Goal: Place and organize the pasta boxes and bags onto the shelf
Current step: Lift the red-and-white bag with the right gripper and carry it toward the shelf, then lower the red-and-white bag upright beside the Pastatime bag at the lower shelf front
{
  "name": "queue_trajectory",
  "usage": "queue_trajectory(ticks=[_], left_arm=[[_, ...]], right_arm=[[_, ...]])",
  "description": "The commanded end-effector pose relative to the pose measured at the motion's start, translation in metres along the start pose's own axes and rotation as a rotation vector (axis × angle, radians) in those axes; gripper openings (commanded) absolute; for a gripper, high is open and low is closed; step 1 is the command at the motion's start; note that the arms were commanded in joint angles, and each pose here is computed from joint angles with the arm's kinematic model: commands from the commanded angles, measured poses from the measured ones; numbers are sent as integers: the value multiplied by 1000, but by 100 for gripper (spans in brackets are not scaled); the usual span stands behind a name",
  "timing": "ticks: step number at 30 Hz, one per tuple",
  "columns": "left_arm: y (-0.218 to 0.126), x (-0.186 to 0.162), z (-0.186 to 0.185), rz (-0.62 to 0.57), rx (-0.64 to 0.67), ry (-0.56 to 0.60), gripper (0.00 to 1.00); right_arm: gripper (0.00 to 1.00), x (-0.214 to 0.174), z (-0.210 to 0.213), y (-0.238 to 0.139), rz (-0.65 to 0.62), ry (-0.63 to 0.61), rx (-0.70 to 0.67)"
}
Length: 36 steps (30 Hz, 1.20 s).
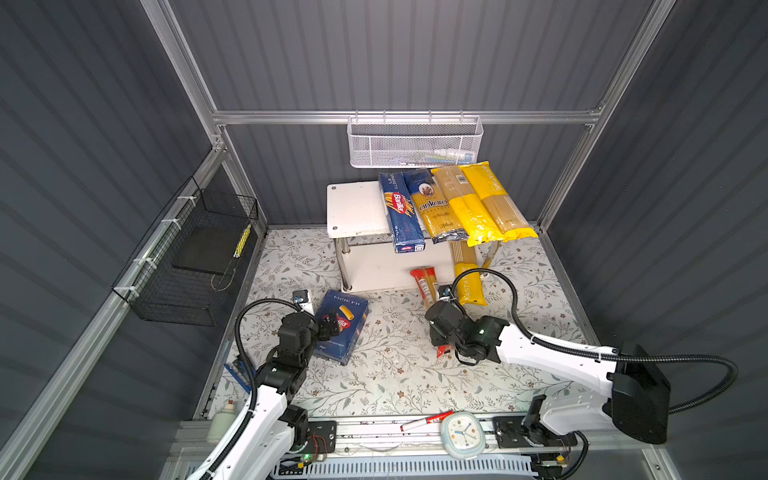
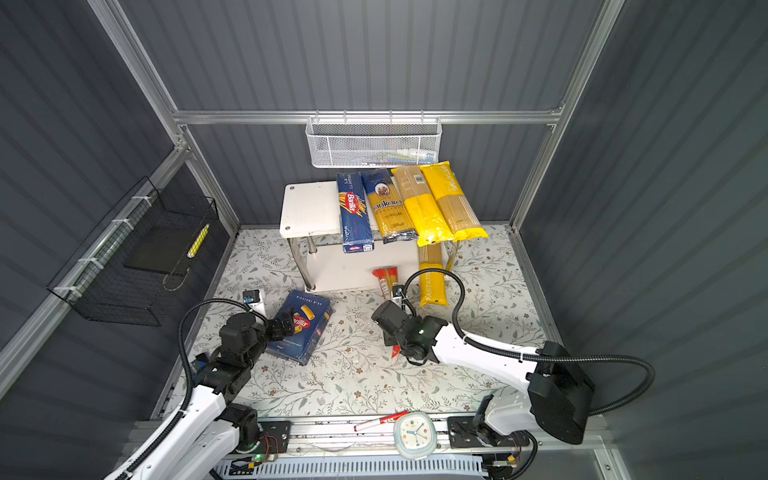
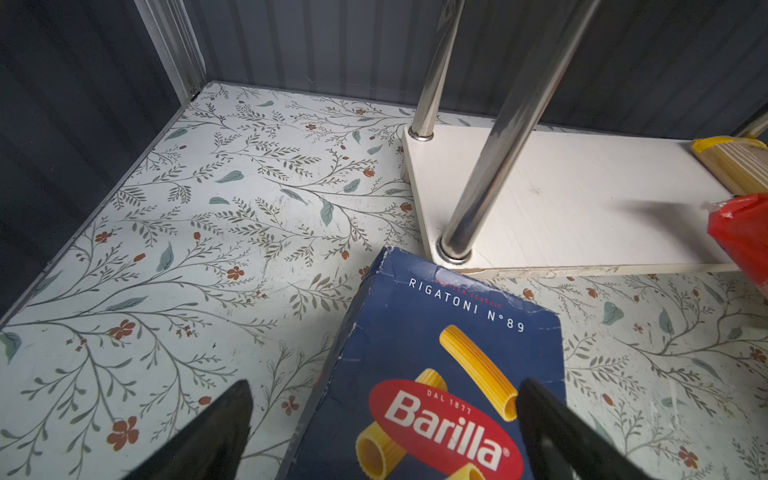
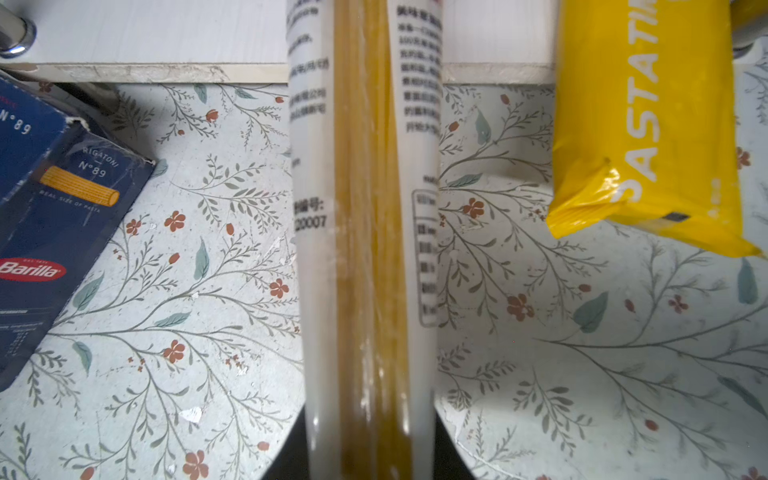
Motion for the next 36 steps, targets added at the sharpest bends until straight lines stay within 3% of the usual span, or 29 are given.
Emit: queue_trajectory(ticks=[1, 21, 36], left_arm=[[0, -3, -1, 2, -6, 18, 100], [1, -4, -1, 3, -7, 20, 100], [5, -2, -3, 19, -19, 28, 99]], right_arm=[[2, 43, 17, -21, -172, 72, 98], [3, 115, 15, 0, -264, 103, 97], [4, 151, 9, 35, -380, 211, 60]])
Point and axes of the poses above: each gripper's point midway between its finger pads, its own y axis out along the fingers, its own z axis along the line the jaws close on, x = y × z, the point moved 9 cm from there along -y, back along the fingers, and after that the axes turned 15 degrees about y, right-handed, at the moved point
